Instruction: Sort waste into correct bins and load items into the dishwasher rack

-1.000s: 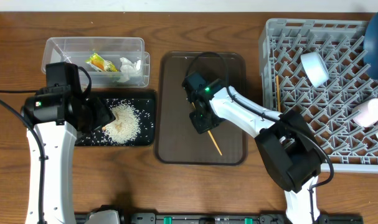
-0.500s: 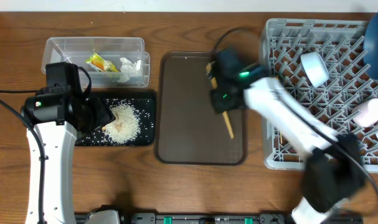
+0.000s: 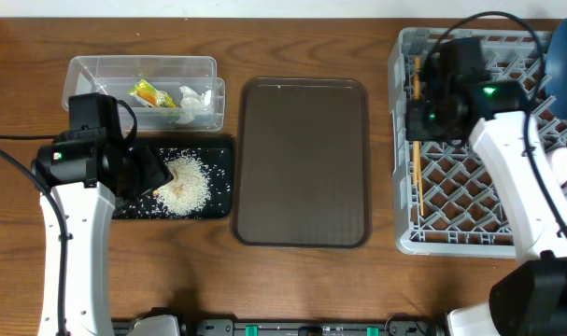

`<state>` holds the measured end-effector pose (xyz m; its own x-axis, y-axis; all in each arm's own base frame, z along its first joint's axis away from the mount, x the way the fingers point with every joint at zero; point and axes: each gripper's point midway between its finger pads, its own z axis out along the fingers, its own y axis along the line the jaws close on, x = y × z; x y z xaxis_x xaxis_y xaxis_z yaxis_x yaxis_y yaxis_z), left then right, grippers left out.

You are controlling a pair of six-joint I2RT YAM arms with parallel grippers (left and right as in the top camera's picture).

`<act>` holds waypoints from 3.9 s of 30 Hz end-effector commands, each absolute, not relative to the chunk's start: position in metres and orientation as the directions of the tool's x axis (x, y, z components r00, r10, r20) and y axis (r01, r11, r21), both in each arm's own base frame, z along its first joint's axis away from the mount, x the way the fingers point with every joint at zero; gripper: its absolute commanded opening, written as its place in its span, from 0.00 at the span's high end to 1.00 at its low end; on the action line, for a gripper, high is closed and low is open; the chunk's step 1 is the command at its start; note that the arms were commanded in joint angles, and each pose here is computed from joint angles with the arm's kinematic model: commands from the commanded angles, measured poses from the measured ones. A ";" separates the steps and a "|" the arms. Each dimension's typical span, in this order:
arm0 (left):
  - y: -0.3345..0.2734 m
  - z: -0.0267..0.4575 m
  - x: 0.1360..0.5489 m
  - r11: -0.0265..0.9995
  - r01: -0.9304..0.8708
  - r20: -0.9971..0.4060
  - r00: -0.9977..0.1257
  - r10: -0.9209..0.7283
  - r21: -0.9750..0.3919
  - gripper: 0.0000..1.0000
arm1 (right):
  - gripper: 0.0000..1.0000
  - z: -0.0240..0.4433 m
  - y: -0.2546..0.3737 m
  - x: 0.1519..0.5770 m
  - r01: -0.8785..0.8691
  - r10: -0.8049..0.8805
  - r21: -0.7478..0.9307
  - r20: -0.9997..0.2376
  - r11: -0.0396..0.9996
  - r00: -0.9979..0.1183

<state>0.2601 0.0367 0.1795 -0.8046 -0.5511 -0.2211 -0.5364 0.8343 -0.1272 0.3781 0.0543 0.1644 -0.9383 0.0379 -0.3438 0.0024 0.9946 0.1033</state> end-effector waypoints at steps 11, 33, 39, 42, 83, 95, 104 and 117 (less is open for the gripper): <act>0.039 0.178 0.258 0.829 -0.546 -0.216 -0.801 -0.558 -0.117 0.32 | 0.99 0.114 0.027 0.380 0.013 0.027 0.070 -0.201 0.997 -0.979; 0.039 0.178 0.258 0.829 -0.546 -0.216 -0.801 -0.558 -0.118 0.32 | 0.67 0.070 0.033 0.377 0.006 0.014 0.092 -0.078 0.996 -0.997; 0.039 0.178 0.258 0.829 -0.546 -0.216 -0.801 -0.558 -0.117 0.32 | 0.67 0.079 0.036 0.377 0.003 0.014 0.111 -0.096 0.994 -0.995; 0.039 0.178 0.258 0.829 -0.546 -0.216 -0.801 -0.558 -0.117 0.32 | 0.66 0.092 0.036 0.378 -0.002 0.013 0.113 -0.135 0.994 -0.991; -0.046 0.162 0.238 0.984 -0.103 -0.067 -0.991 -0.114 -0.148 0.32 | 0.01 0.179 0.044 0.344 -0.068 -0.016 0.161 -0.304 0.985 -0.953; -0.030 0.220 0.227 0.985 -0.067 -0.520 -0.843 -0.140 -0.157 0.32 | 0.01 0.198 0.040 0.295 -0.127 -0.019 0.126 -0.635 0.984 -0.772; -0.028 0.239 0.207 0.981 -0.032 -0.691 -0.705 -0.159 -0.192 0.09 | 0.01 0.208 0.036 0.257 -0.132 -0.014 0.102 -0.736 0.986 -0.677; -0.028 0.240 0.206 0.981 -0.031 -0.696 -0.700 -0.159 -0.193 0.08 | 0.01 0.192 0.035 0.239 -0.122 -0.018 0.109 -0.669 0.987 -0.743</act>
